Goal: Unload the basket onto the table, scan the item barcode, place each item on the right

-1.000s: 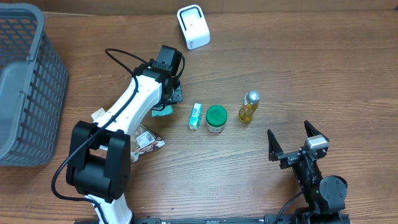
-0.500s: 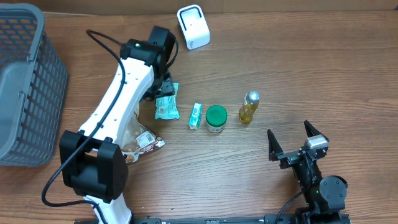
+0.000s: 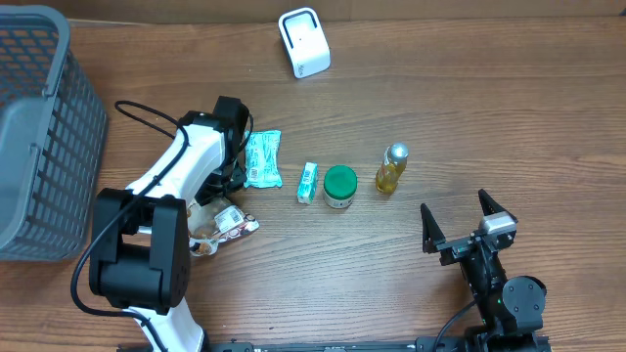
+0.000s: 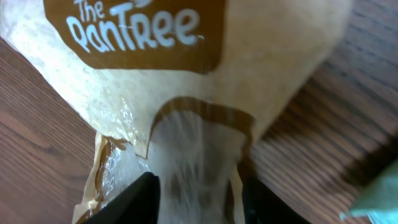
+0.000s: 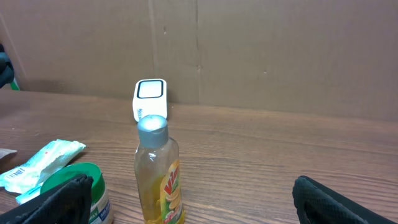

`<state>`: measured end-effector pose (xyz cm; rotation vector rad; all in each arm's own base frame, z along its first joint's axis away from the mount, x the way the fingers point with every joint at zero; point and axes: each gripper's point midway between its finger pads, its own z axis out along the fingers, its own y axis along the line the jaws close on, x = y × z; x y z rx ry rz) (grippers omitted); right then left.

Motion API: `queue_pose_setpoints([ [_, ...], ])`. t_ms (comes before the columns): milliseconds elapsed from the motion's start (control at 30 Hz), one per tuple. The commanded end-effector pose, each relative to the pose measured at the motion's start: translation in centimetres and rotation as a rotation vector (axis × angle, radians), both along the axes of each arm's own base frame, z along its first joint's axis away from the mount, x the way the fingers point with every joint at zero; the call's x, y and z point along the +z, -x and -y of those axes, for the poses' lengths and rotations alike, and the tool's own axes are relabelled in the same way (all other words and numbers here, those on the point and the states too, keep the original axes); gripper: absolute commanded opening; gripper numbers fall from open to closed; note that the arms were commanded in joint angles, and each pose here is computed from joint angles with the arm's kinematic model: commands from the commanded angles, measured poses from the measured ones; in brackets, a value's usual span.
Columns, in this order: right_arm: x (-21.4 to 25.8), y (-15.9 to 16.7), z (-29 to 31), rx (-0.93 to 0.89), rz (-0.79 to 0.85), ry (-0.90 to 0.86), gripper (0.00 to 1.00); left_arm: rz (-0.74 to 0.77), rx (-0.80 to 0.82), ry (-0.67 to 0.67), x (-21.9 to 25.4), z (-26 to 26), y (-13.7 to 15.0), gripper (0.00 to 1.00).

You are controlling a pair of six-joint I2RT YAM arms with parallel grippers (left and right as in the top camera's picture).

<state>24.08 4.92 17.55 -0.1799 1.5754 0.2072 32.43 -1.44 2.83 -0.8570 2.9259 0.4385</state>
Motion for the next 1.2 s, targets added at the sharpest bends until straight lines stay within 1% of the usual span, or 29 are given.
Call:
queue_pose_setpoints([
  [0,-0.3,0.0,-0.1,0.006,0.000,-0.001,1.00,0.029,-0.121,-0.009,0.1,-0.4,-1.4,0.25],
  [67,-0.3,0.0,-0.1,0.006,0.000,-0.001,1.00,0.040,-0.272,-0.008,0.1,-0.1,-2.8,0.15],
  [167,-0.3,0.0,-0.1,0.006,0.001,-0.001,1.00,0.027,-0.399,-0.014,0.2,0.0,-3.4,0.12],
  [300,-0.3,0.0,-0.1,0.006,0.000,-0.001,1.00,-0.018,-0.547,-0.023,0.2,0.0,-3.4,0.12],
  [333,-0.3,0.0,-0.1,0.006,0.000,-0.001,1.00,-0.028,-0.567,-0.027,0.2,-0.1,-3.4,0.14],
  [533,-0.3,0.0,-0.1,0.006,0.001,-0.001,1.00,-0.071,-0.572,-0.033,0.3,-0.4,-2.5,0.19],
  [633,-0.3,0.0,-0.1,0.006,0.001,-0.001,1.00,-0.083,-0.556,-0.028,0.9,-0.4,-2.2,0.38],
  [700,-0.3,0.0,-0.1,0.006,0.001,-0.001,1.00,-0.071,-0.538,-0.028,2.0,-0.4,-2.6,0.49],
  [733,-0.3,0.0,-0.1,0.006,0.001,-0.001,1.00,-0.064,-0.533,-0.029,2.5,-0.3,-2.7,0.56],
  [833,-0.3,0.0,-0.1,0.006,0.000,-0.001,1.00,-0.016,-0.524,-0.032,5.1,-0.2,-3.7,0.70],
  [900,-0.3,0.0,-0.1,0.006,0.000,-0.001,1.00,0.039,-0.520,-0.036,7.4,0.0,-4.6,0.85],
  [933,-0.3,0.0,-0.1,0.006,0.001,-0.001,1.00,0.073,-0.519,-0.038,8.7,0.1,-5.1,1.00],
  [1100,-0.3,0.0,-0.1,0.006,0.000,-0.001,1.00,0.307,-0.491,-0.057,16.5,-0.1,-7.4,1.00],
  [1167,-0.3,0.0,-0.1,0.006,0.000,-0.001,1.00,0.368,-0.476,-0.064,18.5,-0.5,-7.8,1.00],
])
